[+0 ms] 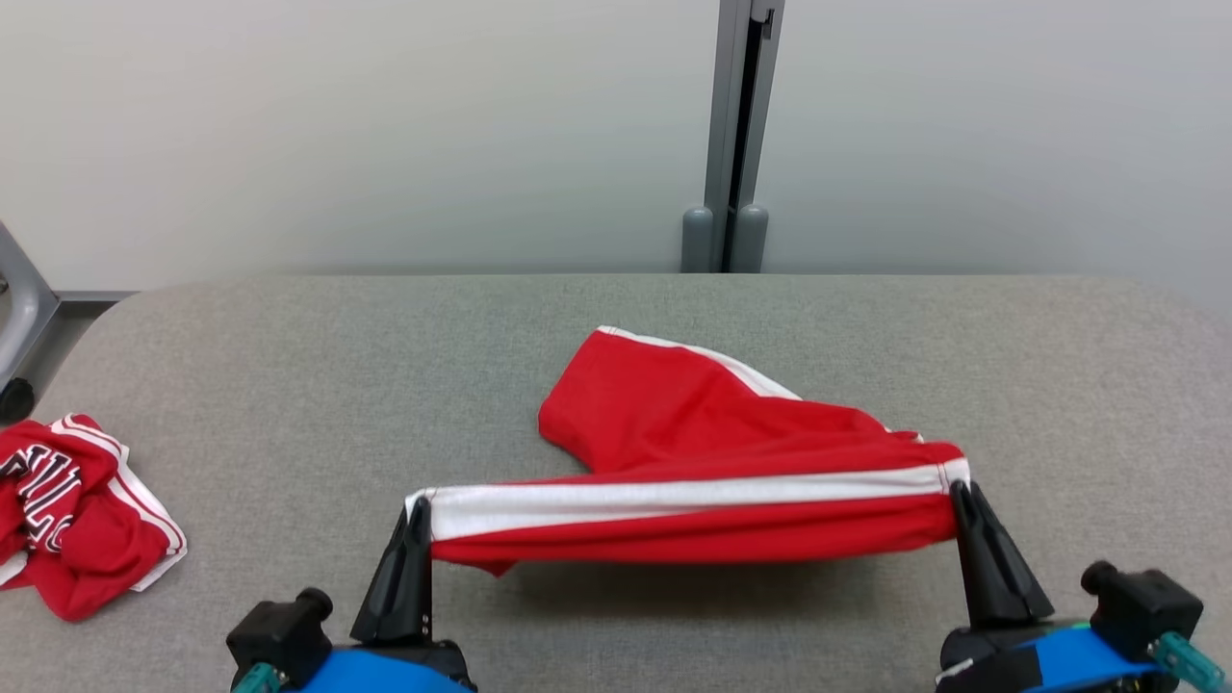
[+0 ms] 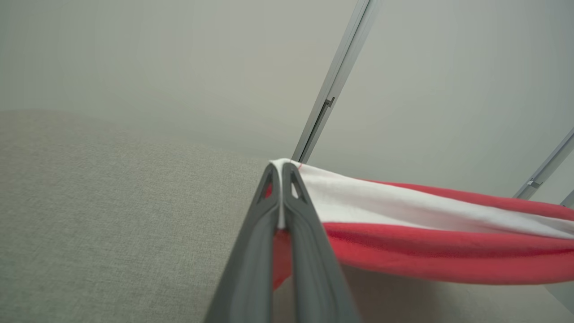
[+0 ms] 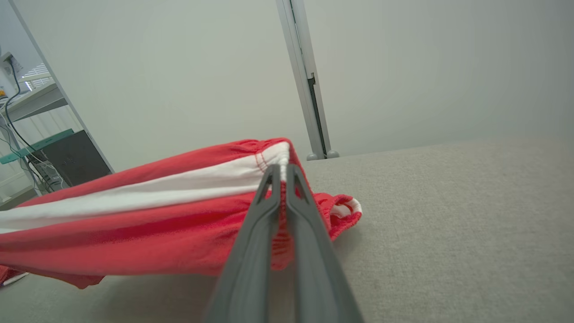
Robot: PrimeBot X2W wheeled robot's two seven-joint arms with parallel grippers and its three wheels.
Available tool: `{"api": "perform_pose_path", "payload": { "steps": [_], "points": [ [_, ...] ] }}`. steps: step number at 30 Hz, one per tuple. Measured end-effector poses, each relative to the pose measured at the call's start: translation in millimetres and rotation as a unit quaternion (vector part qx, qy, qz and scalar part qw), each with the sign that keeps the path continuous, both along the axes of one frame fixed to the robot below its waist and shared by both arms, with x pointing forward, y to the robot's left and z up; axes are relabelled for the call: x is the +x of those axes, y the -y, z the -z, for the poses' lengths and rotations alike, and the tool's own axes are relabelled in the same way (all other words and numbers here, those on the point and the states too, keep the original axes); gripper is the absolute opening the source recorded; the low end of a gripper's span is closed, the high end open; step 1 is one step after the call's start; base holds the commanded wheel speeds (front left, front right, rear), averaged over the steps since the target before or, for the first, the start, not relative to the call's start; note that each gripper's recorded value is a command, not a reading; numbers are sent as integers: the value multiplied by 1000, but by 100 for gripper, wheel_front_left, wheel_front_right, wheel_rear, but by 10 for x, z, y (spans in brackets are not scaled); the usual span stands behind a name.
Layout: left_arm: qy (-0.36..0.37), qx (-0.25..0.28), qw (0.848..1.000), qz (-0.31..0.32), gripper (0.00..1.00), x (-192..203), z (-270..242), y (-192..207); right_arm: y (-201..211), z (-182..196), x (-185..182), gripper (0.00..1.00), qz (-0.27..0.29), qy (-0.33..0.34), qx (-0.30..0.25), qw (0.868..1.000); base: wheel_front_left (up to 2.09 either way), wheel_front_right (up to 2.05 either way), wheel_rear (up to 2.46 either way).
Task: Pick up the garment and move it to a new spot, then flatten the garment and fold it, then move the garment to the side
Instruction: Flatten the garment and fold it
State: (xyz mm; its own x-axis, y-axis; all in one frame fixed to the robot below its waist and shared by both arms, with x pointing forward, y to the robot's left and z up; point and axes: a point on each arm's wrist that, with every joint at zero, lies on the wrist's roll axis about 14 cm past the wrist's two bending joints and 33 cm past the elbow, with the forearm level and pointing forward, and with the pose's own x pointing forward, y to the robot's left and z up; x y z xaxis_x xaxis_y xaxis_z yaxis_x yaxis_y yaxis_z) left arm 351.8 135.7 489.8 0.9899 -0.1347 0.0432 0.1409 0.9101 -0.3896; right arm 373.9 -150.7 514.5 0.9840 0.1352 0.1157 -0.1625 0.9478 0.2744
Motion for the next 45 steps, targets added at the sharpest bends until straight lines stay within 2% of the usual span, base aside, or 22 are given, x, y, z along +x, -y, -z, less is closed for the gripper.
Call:
{"api": "perform_pose_path", "payload": {
  "steps": [7, 11, 19, 25, 31, 36, 44, 45],
  "points": [
    [-3, 10, 1000, 14, 0, -187, 43, 86, 82, 156, -265, 0, 15, -23, 13, 1000, 0, 0, 0],
    [-4, 17, 999, 38, 0, -111, 54, 234, 196, 209, -266, 0, 34, -31, 18, 999, 0, 0, 0],
    [18, 55, 991, 117, 0, 663, -59, 654, 430, 298, 37, 0, 76, -45, 29, 996, 0, 0, 0],
    [1, 100, 979, 175, 0, 1241, 138, 904, 602, 372, 374, 0, 100, -54, 25, 993, 0, 0, 0],
    [-24, 113, 972, 203, 0, 1695, 323, 996, 608, 537, 627, 0, 100, -75, 34, 992, 0, 0, 0],
    [-48, 136, 963, 228, 0, 1895, 502, 1047, 515, 679, 744, 0, 85, -94, 42, 991, 0, 0, 0],
    [-83, 131, 961, 231, 0, 2002, 738, 1041, 476, 827, 774, 0, 77, -115, 38, 990, 0, 0, 0],
    [-86, 126, 961, 229, 21, 2001, 754, 1042, 481, 830, 783, 38, 78, -116, 38, 989, 0, 0, 0]
  ]
}}
